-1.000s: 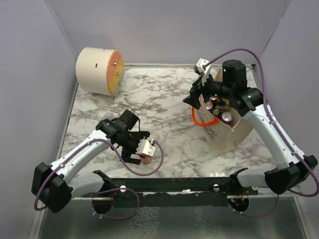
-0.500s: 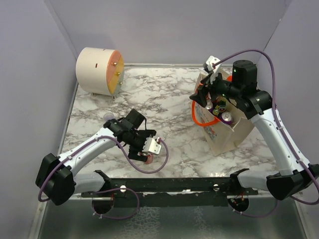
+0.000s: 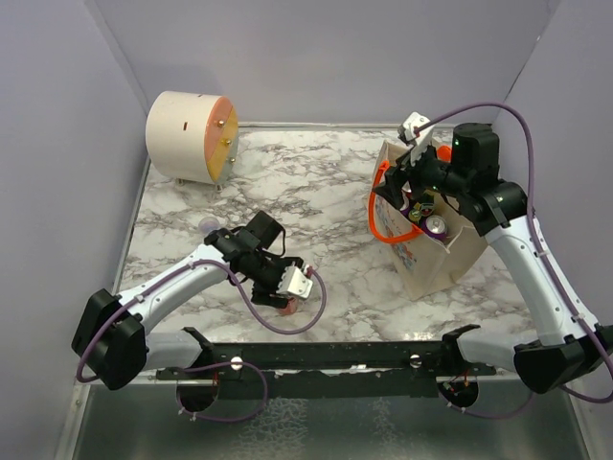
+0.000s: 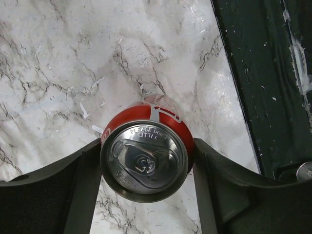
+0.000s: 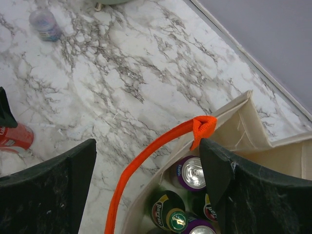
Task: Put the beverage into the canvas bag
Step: Pick up the drink from the center of the board, then adjust the canvas bag at the center of the board.
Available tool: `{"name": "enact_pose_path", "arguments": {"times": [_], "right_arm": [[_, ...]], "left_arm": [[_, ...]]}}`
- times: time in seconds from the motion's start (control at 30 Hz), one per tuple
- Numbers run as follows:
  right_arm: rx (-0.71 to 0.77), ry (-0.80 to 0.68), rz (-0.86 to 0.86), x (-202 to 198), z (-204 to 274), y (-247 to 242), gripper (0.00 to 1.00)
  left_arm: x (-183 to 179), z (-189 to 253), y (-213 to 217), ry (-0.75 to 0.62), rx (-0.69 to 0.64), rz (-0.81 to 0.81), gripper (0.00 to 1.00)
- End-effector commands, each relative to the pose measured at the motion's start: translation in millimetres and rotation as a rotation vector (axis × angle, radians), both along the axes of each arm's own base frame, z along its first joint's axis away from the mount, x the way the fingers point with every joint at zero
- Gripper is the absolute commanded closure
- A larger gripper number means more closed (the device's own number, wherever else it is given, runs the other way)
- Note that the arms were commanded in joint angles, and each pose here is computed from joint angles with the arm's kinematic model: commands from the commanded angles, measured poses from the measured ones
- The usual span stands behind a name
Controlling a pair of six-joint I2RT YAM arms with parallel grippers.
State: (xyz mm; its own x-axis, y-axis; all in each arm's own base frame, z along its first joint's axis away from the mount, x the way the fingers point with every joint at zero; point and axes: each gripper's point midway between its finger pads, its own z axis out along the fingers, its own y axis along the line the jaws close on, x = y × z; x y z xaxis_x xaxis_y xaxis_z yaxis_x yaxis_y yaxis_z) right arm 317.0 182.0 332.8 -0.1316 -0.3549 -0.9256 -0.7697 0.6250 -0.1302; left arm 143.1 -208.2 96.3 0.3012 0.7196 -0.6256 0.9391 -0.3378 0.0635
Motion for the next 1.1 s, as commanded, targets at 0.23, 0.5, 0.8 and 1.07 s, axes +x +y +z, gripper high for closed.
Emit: {"name": "enact_pose_path", "arguments": {"times": [0.23, 0.5, 0.8, 1.07], "right_arm": [[-0.09, -0.02, -0.213, 28, -22, -33, 0.2], [-0.131, 0.018, -0.255, 43, -40, -37, 0.27], [-0.181, 0.086, -0.208, 53, -57, -29, 0.43], [-0.166, 0.143, -0.188, 66, -70, -18, 0.44]], "left_arm": [[2, 31, -31, 0.035, -0.132, -0.006, 0.81], [27, 53, -41, -0.044, -0.145, 0.035, 1.0], [45, 76, -53, -0.091, -0.178, 0.053, 1.0], [53, 80, -56, -0.12, -0.178, 0.056, 1.0]]}}
